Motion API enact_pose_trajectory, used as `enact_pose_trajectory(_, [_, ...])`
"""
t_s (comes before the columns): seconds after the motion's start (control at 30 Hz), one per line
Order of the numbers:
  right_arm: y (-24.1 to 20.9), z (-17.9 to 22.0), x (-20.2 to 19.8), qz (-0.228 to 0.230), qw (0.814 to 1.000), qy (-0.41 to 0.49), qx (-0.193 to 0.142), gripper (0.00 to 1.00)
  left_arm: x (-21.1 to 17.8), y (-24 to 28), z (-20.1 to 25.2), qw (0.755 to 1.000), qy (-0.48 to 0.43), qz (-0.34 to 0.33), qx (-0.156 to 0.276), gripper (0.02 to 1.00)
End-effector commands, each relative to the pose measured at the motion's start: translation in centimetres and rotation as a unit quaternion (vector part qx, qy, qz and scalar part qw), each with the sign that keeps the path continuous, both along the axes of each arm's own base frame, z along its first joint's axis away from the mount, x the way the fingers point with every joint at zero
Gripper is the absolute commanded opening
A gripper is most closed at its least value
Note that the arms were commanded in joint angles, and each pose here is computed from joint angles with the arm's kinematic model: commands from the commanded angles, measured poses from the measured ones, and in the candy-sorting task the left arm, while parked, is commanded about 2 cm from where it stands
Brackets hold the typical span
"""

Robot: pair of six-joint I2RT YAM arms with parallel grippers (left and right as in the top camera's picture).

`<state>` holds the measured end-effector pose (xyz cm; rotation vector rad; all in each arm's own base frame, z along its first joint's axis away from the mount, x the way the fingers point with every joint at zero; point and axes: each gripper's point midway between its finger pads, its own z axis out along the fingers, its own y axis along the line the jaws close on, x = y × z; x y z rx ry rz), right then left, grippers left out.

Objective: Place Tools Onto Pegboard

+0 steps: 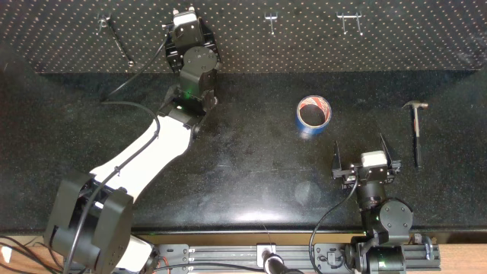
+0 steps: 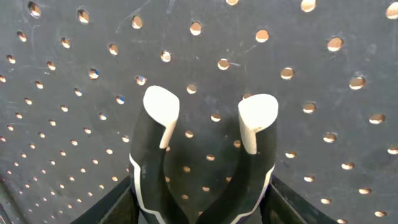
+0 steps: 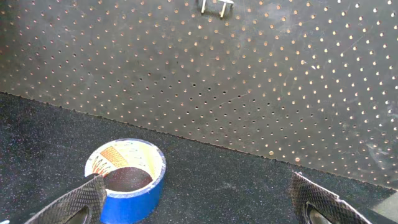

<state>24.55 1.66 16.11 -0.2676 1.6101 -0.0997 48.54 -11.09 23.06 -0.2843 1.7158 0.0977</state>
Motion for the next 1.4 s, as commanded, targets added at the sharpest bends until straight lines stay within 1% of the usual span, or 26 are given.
enact_pose_trajectory(0.03, [0.0,-0.2,0.0,-0.001,1.0,0.001,-0.005,0.963,0.0,0.5,-1.0,1.0,0.006,-0.002,-0.001,0.029])
enact_pose_trajectory(0.17, [0.0,-0.2,0.0,-0.001,1.0,0.001,-0.005,0.963,-0.6,0.6,-2.0,1.0,-0.005,-0.004,-0.006,0.027])
enact_pose_trajectory(0.33, [0.0,-0.2,0.0,-0.001,1.0,0.001,-0.005,0.963,-0.8,0.8,-2.8,1.0,0.002,-0.008,-0.006,0.029])
enact_pose_trajectory(0.47, [0.0,-0.2,0.0,-0.001,1.0,0.001,-0.005,0.961,-1.0,1.7,-3.8,1.0,0.007,0.002,-0.026,0.027])
enact_pose_trajectory(0.67, [0.0,-0.2,0.0,-0.001,1.0,0.001,-0.005,0.963,-1.2,1.5,-4.7,0.999,0.018,-0.011,-0.025,0.027])
enact_pose_trajectory(0.73, [0.0,-0.2,0.0,-0.001,1.0,0.001,-0.005,0.963,-1.2,1.1,-4.8,0.999,0.02,-0.021,-0.027,0.029])
enact_pose_trajectory(0.93, [0.0,-0.2,0.0,-0.001,1.0,0.001,-0.005,0.963,-1.2,1.1,-4.9,0.999,0.02,-0.021,-0.027,0.029])
enact_pose_trajectory(1.0, [0.0,-0.2,0.0,-0.001,1.0,0.001,-0.005,0.963,-1.1,0.7,-5.0,0.999,0.023,-0.032,-0.029,0.027])
enact_pose_trajectory(1.4, [0.0,-0.2,0.0,-0.001,1.0,0.001,-0.005,0.963,-1.0,1.1,-5.8,0.999,0.031,-0.025,-0.025,0.029])
